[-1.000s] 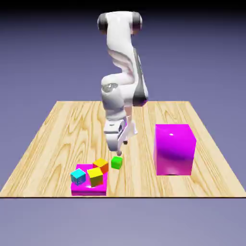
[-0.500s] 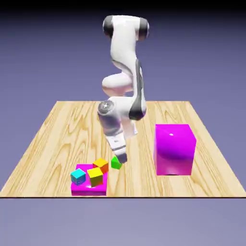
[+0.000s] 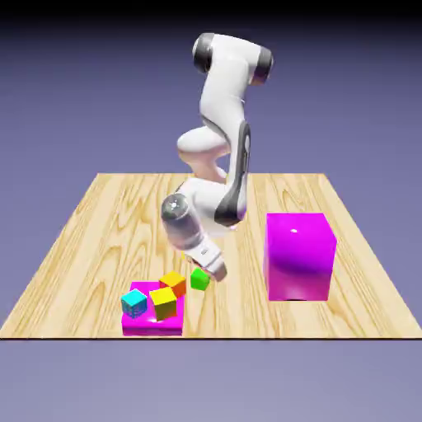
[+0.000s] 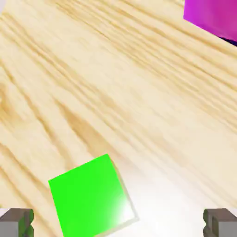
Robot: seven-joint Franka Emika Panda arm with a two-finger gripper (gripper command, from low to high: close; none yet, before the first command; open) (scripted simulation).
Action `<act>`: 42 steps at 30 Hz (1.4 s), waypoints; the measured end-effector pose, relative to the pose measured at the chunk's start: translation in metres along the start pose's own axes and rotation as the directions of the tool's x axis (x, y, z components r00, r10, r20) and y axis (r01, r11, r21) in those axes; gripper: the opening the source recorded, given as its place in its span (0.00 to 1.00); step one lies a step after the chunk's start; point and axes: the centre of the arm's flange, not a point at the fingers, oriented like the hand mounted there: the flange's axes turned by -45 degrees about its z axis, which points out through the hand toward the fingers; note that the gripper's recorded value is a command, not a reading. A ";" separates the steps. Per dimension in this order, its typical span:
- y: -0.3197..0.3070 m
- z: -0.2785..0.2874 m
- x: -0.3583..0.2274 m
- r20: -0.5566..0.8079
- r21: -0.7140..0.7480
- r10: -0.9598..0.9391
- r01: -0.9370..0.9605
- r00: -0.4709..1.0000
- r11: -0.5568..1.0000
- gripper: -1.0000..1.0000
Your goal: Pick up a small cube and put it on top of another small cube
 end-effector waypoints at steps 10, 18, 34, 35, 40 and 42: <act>-0.006 0.002 -0.008 -0.065 0.030 -0.321 0.323 0.945 0.946 0.50; -0.006 0.069 -0.014 -0.065 0.031 -0.321 0.323 0.945 0.946 0.00; 0.032 -0.115 -0.073 -0.078 -0.153 0.078 -0.090 0.994 0.984 0.00; 0.027 -0.127 -0.081 -0.088 -0.176 0.117 -0.131 0.989 0.976 0.00; -0.005 -0.186 -0.120 -0.152 -0.279 0.290 -0.322 0.945 0.905 0.00; -0.029 -0.188 -0.132 -0.160 -0.306 0.308 -0.343 0.938 0.888 0.00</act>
